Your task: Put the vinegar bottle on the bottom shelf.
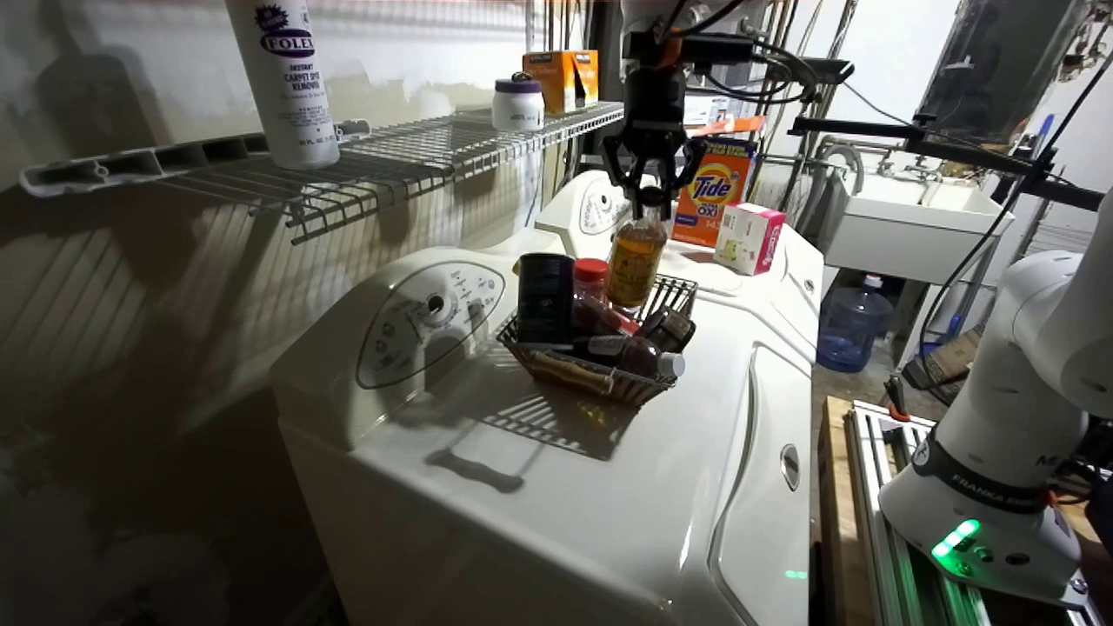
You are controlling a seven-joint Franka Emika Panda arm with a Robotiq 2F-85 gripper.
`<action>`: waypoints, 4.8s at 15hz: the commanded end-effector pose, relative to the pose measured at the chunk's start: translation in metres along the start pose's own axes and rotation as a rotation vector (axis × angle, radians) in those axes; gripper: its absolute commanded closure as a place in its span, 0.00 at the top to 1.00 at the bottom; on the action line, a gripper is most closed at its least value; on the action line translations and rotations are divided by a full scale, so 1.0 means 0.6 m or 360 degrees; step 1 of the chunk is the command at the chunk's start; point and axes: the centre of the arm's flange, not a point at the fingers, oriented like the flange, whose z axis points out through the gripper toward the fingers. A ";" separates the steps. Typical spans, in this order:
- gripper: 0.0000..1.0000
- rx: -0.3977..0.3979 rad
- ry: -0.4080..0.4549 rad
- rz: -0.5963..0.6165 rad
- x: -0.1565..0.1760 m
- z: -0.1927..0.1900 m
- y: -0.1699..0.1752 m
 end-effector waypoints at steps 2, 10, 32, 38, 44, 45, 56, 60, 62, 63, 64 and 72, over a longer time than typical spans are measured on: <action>0.35 0.0031 0.0026 -0.0021 -0.013 -0.019 0.000; 0.10 0.0084 -0.0051 -0.0076 -0.027 -0.040 0.001; 0.35 0.0885 -0.0668 0.0397 -0.034 -0.275 -0.095; 0.10 0.0938 -0.0684 0.0423 -0.032 -0.291 -0.109; 0.10 0.1065 -0.0676 0.0495 -0.015 -0.321 -0.144; 0.10 0.1088 -0.0671 0.0518 -0.012 -0.328 -0.149; 0.10 0.1352 -0.0800 0.0884 0.032 -0.370 -0.226; 0.10 0.1422 -0.0816 0.1027 0.050 -0.367 -0.252; 0.10 0.1456 -0.0845 0.1098 0.057 -0.362 -0.258; 0.10 0.1461 -0.0847 0.1094 0.055 -0.359 -0.257; 0.10 0.1468 -0.0853 0.1109 0.056 -0.358 -0.255; 0.10 0.1400 -0.0874 0.1119 0.058 -0.337 -0.227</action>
